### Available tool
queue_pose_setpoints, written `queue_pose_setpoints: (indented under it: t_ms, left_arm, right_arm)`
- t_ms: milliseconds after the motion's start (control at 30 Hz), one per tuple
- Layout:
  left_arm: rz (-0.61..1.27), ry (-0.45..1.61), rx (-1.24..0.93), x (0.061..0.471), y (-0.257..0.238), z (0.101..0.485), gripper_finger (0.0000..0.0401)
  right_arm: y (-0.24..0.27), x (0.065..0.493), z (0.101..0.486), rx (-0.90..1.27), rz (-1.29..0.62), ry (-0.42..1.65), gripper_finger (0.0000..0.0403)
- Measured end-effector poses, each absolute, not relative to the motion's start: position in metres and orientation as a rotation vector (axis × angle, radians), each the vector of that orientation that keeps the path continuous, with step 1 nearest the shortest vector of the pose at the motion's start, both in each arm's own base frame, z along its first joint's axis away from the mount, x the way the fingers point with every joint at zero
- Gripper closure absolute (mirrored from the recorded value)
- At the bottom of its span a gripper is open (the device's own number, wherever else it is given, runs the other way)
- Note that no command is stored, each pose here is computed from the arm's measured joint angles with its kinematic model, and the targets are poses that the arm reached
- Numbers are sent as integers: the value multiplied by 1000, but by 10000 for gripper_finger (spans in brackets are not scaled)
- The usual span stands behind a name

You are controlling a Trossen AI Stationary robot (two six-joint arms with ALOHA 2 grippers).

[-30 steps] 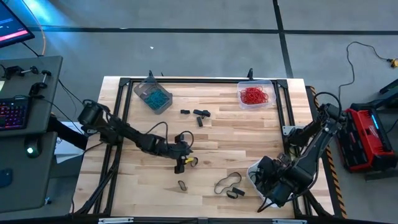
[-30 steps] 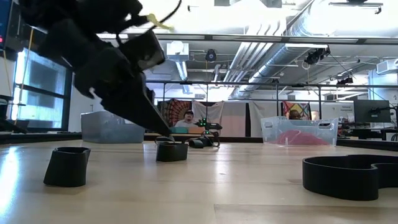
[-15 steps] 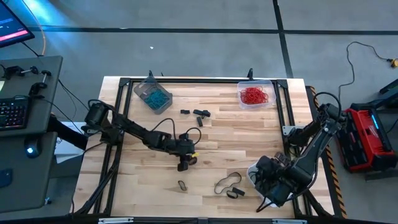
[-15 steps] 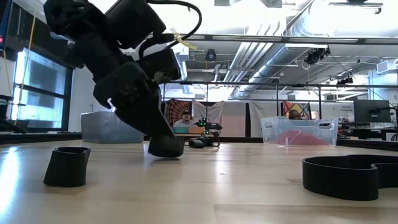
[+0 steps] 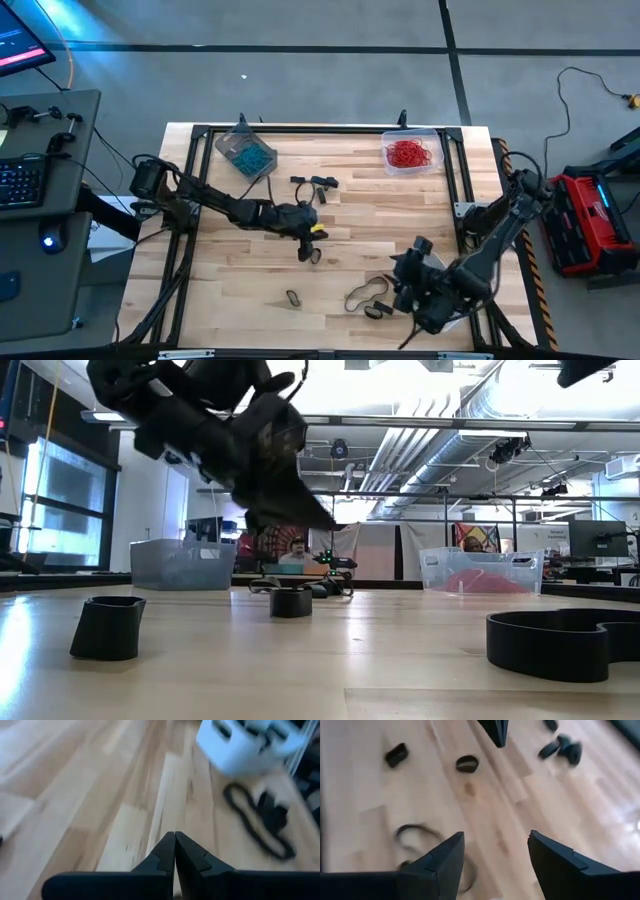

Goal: Sort rubber bands into baskets
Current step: Put the black rubber band into the white bin

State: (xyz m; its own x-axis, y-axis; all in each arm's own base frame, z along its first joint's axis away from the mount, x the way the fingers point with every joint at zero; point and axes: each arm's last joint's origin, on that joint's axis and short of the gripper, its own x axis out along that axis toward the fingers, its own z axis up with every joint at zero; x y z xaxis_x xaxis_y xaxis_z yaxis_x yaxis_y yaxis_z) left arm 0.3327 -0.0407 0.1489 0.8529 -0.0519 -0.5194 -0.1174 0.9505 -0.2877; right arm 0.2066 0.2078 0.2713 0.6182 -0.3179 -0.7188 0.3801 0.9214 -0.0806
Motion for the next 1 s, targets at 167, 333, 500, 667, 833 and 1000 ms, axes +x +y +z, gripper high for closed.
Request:
queue_pose_setpoints:
  t_ms: [167, 333, 500, 667, 833, 1000]
  left_arm:
    - [-28, 489, -315, 336, -39, 155, 400]
    - [-124, 502, -170, 333, -55, 156, 400]
    - [-90, 513, -78, 323, -73, 156, 401]
    - [-33, 512, -67, 298, -82, 153, 401]
    - [-1, 461, -103, 264, -89, 153, 401]
    - [-4, 394, -119, 239, -96, 158, 401]
  right_arm:
    - [201, 233, 254, -77, -430, 818, 194]
    - [192, 272, 233, -128, -389, 868, 194]
    - [175, 304, 215, -129, -321, 938, 195]
    - [157, 324, 209, -157, -239, 979, 195]
    - [142, 349, 216, -128, -83, 894, 195]
    - [125, 367, 220, -75, 12, 821, 195]
